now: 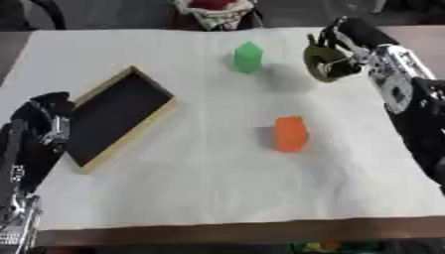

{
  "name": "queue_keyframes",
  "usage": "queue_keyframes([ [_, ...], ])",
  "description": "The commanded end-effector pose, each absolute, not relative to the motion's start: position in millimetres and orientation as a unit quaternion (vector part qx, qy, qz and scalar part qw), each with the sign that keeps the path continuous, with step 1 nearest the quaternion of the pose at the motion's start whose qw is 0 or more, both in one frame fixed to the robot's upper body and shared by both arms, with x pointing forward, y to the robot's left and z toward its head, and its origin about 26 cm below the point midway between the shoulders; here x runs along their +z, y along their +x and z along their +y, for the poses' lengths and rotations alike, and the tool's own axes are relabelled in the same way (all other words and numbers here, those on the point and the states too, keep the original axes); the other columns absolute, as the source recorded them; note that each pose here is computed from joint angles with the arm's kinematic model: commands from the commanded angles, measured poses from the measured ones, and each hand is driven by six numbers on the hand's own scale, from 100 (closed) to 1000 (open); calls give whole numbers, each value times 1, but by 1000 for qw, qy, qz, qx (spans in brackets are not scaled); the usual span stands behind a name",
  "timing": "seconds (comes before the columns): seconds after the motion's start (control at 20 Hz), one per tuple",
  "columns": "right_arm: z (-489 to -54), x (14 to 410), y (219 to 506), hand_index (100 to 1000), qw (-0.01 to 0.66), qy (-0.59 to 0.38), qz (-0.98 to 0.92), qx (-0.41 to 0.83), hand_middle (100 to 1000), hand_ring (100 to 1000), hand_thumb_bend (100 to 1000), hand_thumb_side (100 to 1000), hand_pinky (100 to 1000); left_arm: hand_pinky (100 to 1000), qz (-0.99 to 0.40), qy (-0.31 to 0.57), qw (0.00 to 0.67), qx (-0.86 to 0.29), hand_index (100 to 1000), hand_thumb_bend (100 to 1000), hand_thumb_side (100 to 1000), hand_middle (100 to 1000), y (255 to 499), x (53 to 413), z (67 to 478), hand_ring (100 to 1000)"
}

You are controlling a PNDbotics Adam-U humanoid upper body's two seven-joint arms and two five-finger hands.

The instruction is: Pick up objects on the table and place them in the box.

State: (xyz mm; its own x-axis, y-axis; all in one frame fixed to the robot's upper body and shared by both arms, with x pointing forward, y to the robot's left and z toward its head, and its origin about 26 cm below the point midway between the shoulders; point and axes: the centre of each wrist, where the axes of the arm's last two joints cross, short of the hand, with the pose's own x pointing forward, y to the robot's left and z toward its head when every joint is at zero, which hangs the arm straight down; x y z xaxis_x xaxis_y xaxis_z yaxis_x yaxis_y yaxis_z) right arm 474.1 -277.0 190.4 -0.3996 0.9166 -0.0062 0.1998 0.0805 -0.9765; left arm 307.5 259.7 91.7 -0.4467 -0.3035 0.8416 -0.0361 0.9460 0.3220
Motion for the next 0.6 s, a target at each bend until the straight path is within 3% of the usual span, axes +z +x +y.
queue_keyframes([
  [0.05,-269,222,475,410,287,-438,-685,506,318,602,100,100,655,624,-845,100,508,-134,741,100,586,592,308,98,260,614],
  [0.6,-170,262,481,421,199,-342,-744,539,327,606,100,100,661,624,-849,82,501,-146,741,100,582,592,310,100,253,616],
])
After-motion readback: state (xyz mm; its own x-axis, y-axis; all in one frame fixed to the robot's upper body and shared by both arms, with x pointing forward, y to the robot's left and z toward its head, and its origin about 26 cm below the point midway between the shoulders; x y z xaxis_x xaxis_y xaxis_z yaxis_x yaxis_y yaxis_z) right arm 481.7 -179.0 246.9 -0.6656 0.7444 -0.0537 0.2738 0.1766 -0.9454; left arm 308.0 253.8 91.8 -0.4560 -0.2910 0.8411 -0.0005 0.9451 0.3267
